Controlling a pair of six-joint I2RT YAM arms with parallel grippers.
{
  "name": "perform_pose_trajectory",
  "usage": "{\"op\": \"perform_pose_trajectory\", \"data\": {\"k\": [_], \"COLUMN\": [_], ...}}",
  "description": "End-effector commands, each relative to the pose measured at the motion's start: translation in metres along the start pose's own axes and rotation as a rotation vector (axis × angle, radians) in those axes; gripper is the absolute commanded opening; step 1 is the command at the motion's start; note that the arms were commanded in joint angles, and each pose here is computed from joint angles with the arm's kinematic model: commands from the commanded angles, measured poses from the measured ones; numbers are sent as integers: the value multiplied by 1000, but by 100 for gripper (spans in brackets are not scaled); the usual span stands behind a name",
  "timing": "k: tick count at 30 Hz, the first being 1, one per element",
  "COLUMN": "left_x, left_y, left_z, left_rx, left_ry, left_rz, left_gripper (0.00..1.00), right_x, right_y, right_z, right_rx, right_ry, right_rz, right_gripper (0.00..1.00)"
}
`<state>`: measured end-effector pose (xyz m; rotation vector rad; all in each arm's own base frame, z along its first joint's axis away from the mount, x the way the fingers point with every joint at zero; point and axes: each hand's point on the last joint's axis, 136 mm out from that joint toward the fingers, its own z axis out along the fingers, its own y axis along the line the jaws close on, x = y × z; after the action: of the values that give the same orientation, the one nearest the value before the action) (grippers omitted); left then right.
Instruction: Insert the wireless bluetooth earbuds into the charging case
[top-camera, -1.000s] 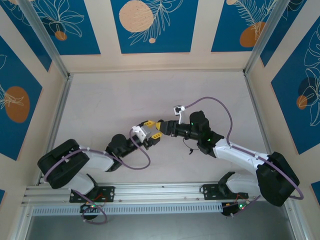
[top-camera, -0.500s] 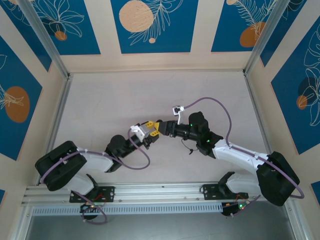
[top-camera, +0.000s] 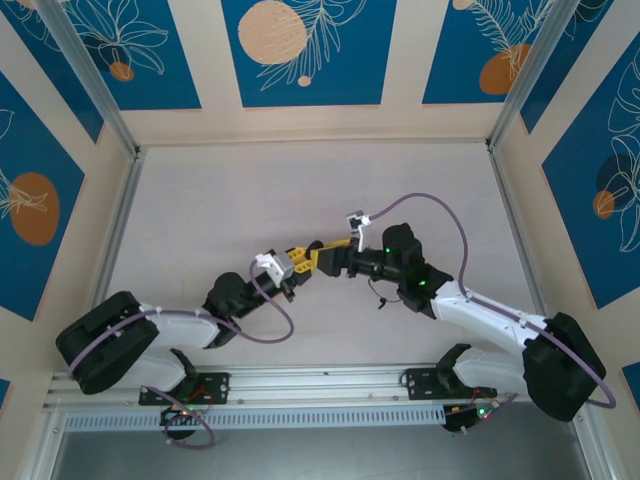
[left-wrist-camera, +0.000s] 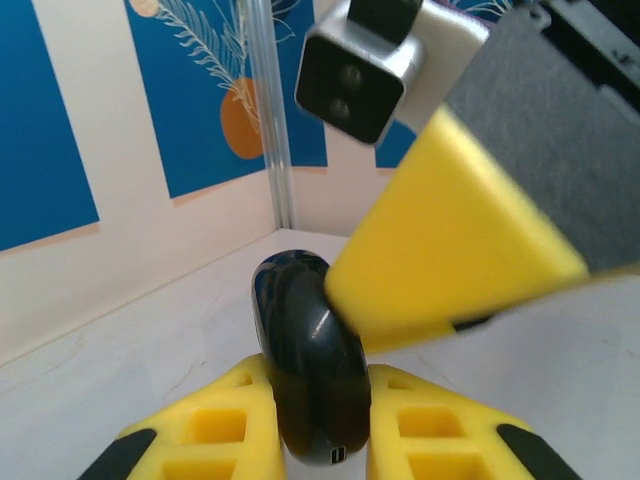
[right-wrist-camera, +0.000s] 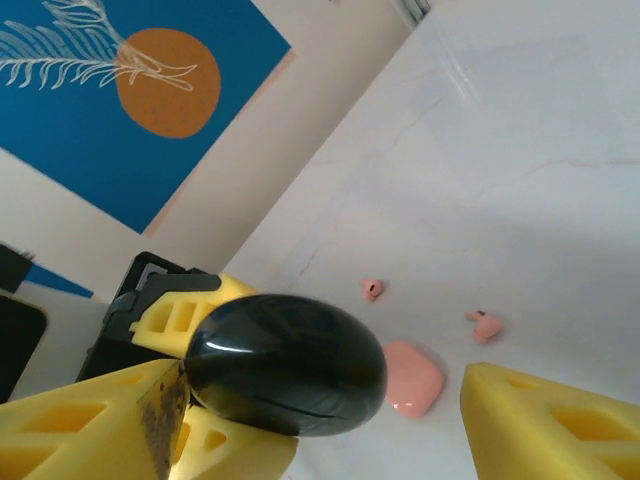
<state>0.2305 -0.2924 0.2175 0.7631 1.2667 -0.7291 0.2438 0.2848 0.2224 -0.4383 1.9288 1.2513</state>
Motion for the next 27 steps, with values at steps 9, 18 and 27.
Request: {"op": "perform_pose_trajectory", "data": {"k": [9, 18, 27], "left_x": [-21, -35, -42], "left_y": [-24, -48, -52], "left_z": [-19, -33, -36], "left_rx": [258, 427, 450], "left_ry": [12, -24, -39], "left_rz": [-26, 11, 34], "left_gripper": [13, 12, 12], "right_x": [8, 24, 28], "right_y": [34, 44, 56], "right_z": [-52, -59, -49], "right_rx": [-334, -460, -549], "right_ry": [96, 166, 227], "right_rz": [-643, -860, -859], "right_gripper": [64, 61, 59]}}
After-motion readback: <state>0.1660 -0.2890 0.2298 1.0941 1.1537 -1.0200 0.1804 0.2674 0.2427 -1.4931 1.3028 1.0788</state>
